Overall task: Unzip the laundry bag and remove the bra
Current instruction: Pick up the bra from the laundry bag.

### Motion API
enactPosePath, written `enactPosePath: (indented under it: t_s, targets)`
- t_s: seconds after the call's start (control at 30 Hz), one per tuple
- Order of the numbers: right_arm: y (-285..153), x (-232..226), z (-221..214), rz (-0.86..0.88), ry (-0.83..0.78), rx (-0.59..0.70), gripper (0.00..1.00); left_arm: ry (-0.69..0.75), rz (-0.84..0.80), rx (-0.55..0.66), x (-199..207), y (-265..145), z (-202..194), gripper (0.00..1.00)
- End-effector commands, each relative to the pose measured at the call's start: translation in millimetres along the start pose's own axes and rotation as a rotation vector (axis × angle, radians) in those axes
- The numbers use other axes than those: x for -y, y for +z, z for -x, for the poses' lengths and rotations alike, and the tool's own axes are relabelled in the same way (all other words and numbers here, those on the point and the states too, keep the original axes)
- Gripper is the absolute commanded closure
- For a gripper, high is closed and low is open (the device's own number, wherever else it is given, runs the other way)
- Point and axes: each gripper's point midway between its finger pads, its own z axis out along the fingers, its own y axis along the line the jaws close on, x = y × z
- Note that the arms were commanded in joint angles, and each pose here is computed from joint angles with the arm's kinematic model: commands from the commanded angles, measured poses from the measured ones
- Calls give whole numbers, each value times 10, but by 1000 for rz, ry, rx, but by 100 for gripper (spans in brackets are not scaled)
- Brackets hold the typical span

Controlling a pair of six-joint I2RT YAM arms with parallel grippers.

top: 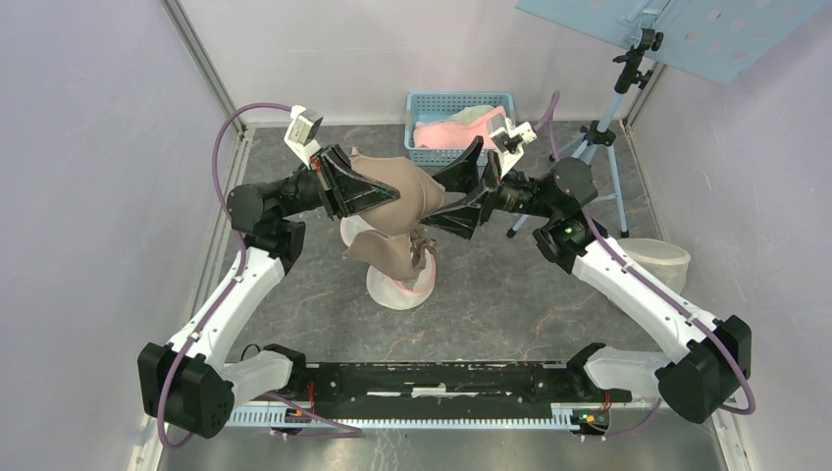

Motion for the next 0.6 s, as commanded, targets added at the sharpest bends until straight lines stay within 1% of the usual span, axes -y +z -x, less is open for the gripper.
enactPosePath:
  t_s: [0.0,0.13,0.2,0.37,0.47,0.5,0.57]
  targets:
    - [109,-195,352,68,52,81,19,116,0,14,-9,17,74,98]
    - [148,-242,474,87,102,120,34,128,72,7,-174,-6,34,98]
    - [169,-263,523,91,105,127,38,146,104,4,-240,-21,19,98]
    - [212,-277,528,90,126,123,52,140,143,6,-351,-27,17,98]
    - [241,-274,529,87,130,121,66,137,152,10,-388,-23,25,98]
    - [249,-263,542,83,127,123,73,135,155,10,-404,-20,31,98]
    - [284,-201,564,59,122,118,91,128,166,18,-431,-14,56,98]
